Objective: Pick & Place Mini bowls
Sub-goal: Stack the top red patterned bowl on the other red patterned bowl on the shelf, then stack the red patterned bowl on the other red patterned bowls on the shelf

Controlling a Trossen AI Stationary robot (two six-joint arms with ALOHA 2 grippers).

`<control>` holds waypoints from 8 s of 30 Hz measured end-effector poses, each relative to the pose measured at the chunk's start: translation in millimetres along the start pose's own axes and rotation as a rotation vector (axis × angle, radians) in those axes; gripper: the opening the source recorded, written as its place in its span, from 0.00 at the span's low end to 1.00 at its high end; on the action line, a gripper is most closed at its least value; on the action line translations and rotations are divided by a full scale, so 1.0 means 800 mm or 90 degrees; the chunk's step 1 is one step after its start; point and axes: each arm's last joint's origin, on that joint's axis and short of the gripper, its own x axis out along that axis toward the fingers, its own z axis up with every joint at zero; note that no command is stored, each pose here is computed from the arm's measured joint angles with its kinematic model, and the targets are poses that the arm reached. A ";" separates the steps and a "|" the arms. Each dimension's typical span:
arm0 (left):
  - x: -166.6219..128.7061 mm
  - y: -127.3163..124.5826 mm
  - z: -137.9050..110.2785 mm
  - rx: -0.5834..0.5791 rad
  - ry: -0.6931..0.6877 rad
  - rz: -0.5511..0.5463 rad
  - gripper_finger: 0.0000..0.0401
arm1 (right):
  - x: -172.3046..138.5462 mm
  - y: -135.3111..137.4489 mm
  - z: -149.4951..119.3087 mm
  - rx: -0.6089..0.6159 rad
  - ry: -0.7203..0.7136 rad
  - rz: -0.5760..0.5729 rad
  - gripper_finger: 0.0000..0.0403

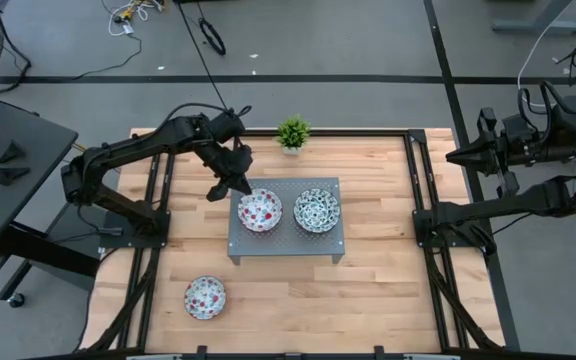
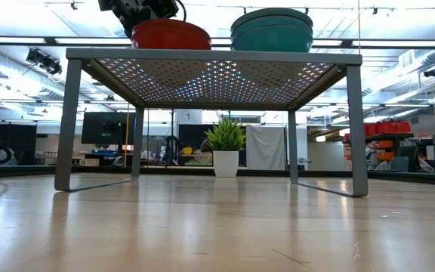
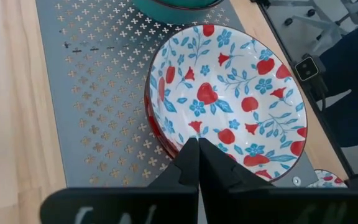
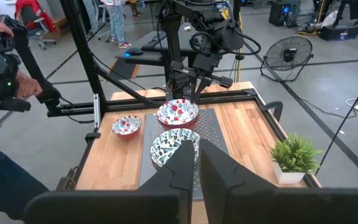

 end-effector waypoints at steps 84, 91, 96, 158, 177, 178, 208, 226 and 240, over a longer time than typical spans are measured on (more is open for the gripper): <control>0.092 -0.272 -0.093 -0.243 0.351 0.036 0.36 | 0.000 0.000 0.000 0.000 0.000 0.000 0.07; 0.112 -0.267 -0.110 -0.294 0.343 0.044 0.39 | 0.000 0.000 0.000 0.000 0.000 0.000 0.07; 0.124 -0.262 -0.124 -0.321 0.344 0.053 0.39 | 0.000 0.000 0.000 0.000 0.000 0.000 0.07; 0.184 -0.250 -0.162 -0.397 0.366 0.086 0.07 | 0.000 0.000 0.000 0.000 0.000 0.000 0.07; 0.184 -0.251 -0.162 -0.395 0.372 0.066 0.05 | 0.000 0.000 0.000 0.000 0.000 0.000 0.07; 0.184 -0.251 -0.162 -0.395 0.373 0.064 0.05 | 0.000 0.000 0.000 0.000 0.000 0.000 0.07; 0.165 -0.261 -0.145 -0.384 0.372 -0.047 0.04 | 0.000 0.000 0.000 0.000 0.000 0.000 0.07; 0.078 -0.279 -0.036 -0.327 0.103 -0.124 0.03 | 0.000 0.000 0.000 0.000 0.000 0.000 0.07; 0.015 -0.256 0.036 -0.426 -0.030 -0.186 0.03 | 0.000 0.000 0.000 0.000 0.000 0.000 0.07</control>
